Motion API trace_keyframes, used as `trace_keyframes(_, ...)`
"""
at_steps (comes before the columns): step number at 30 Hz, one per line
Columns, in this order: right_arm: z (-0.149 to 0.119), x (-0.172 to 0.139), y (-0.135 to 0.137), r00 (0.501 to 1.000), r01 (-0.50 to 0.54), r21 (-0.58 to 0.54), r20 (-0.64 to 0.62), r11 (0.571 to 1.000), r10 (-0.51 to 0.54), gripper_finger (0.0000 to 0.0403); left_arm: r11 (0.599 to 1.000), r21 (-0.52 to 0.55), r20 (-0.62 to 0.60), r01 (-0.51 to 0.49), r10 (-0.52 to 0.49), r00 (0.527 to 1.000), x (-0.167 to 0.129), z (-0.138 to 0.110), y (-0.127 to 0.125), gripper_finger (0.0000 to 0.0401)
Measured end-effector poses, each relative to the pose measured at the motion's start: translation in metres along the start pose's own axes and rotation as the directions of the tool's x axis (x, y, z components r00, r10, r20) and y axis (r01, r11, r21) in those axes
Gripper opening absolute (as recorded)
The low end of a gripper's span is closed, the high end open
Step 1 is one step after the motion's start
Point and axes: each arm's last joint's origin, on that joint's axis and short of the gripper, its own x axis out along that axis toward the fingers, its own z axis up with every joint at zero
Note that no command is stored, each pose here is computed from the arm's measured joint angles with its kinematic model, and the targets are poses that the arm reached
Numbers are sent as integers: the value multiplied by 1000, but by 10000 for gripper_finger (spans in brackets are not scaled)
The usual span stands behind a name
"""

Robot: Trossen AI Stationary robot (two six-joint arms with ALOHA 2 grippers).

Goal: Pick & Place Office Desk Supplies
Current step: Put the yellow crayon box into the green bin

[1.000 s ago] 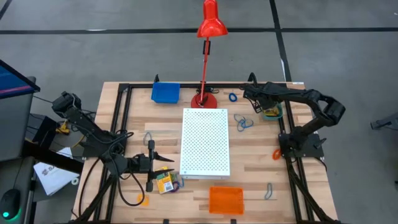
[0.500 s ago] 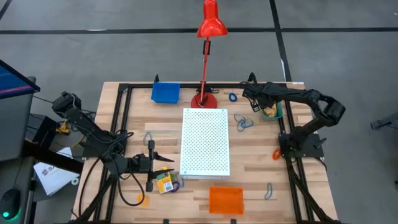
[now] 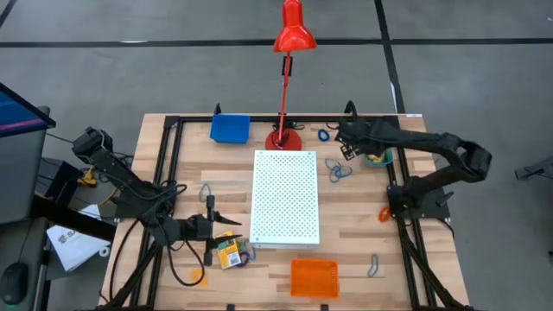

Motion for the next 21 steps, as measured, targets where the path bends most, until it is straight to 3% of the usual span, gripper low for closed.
trace_keyframes(3, -11, -28, 3, 987, -144, -4, 78, 990, 144, 168, 999, -42, -67, 24, -27, 997, 0, -8, 0, 127)
trace_keyframes(6, -25, -58, 5, 940, -298, -20, 167, 954, 297, 169, 991, -132, -138, 2, -21, 990, -3, -15, 5, 133)
trace_keyframes(9, -41, -84, 6, 870, -433, -53, 237, 900, 432, 168, 965, -249, -239, -81, 19, 971, -8, -23, 18, 146)
trace_keyframes(12, -55, -105, 7, 792, -540, -93, 279, 836, 543, 168, 935, -297, -365, -196, 78, 928, -12, -37, 30, 160)
trace_keyframes(16, -69, -122, 10, 712, -621, -147, 304, 770, 633, 168, 903, -304, -491, -304, 125, 862, -13, -50, 42, 183)
trace_keyframes(21, -78, -131, 18, 663, -659, -199, 303, 726, 685, 168, 893, -334, -614, -301, 36, 788, -9, -71, 56, 217)
